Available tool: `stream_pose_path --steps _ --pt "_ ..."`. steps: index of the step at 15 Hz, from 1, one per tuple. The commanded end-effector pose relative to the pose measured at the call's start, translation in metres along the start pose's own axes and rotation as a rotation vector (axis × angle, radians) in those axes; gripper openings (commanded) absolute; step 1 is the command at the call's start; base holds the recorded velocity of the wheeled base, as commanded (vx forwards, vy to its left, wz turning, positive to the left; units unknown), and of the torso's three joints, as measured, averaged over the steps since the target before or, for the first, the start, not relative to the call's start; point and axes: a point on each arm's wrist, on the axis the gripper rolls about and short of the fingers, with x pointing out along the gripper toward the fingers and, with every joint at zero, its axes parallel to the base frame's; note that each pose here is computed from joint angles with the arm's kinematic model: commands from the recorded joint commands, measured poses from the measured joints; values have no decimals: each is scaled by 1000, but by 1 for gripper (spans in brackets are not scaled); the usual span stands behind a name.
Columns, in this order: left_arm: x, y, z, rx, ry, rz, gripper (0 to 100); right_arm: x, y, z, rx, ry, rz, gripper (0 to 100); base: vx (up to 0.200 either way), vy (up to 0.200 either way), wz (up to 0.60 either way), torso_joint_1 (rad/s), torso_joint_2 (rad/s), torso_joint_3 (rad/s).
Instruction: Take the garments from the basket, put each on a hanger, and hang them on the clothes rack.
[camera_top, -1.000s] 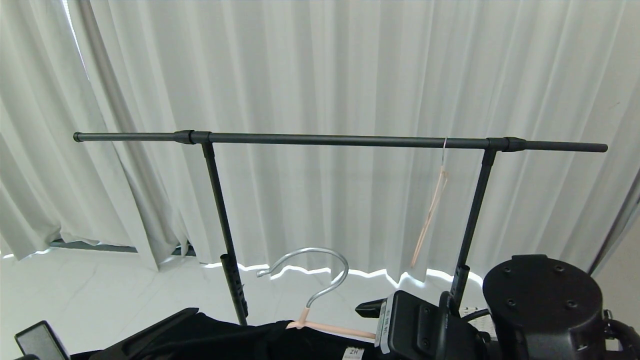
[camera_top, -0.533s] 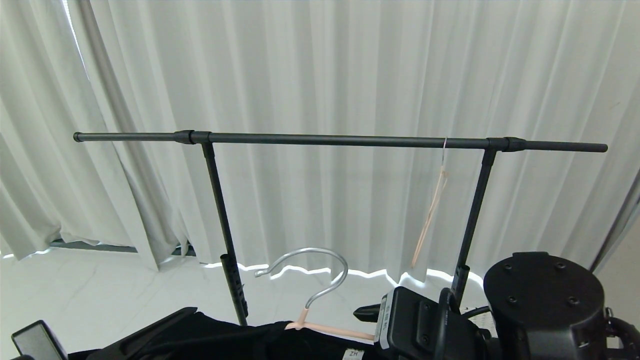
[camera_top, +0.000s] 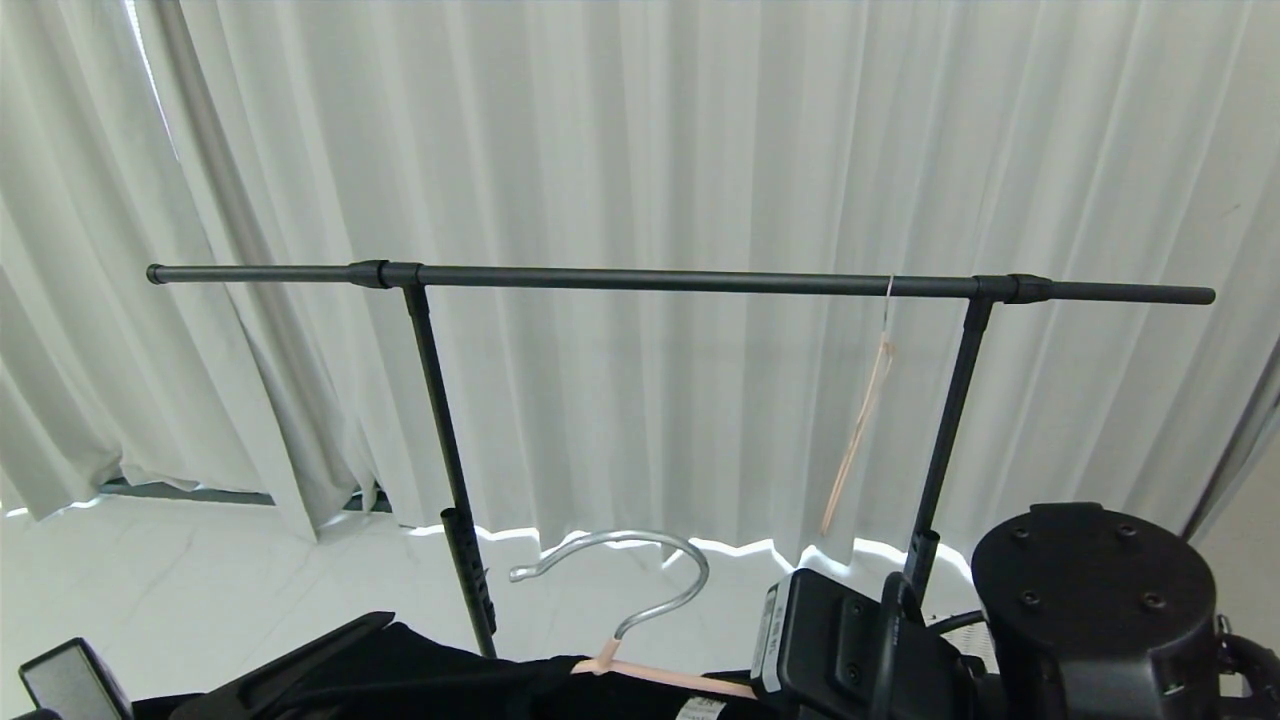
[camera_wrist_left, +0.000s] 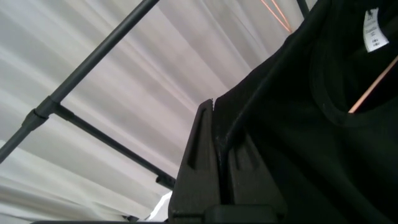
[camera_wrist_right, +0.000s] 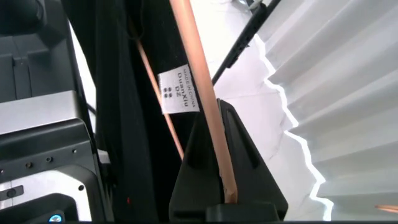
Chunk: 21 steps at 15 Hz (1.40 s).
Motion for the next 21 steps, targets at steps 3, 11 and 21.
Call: stream_pose_path --steps 3,11,21 --pt "0 0 0 7 -1 4 100 -5 -2 3 -4 -18 -10 0 0 0 0 0 0 0" --pt "-7 5 -2 -17 -28 18 100 -49 -39 4 21 116 -144 0 0 0 0 0 0 0" --pt "-13 -2 -33 -5 41 25 100 -56 -47 18 54 55 -167 0 0 0 0 0 0 0"
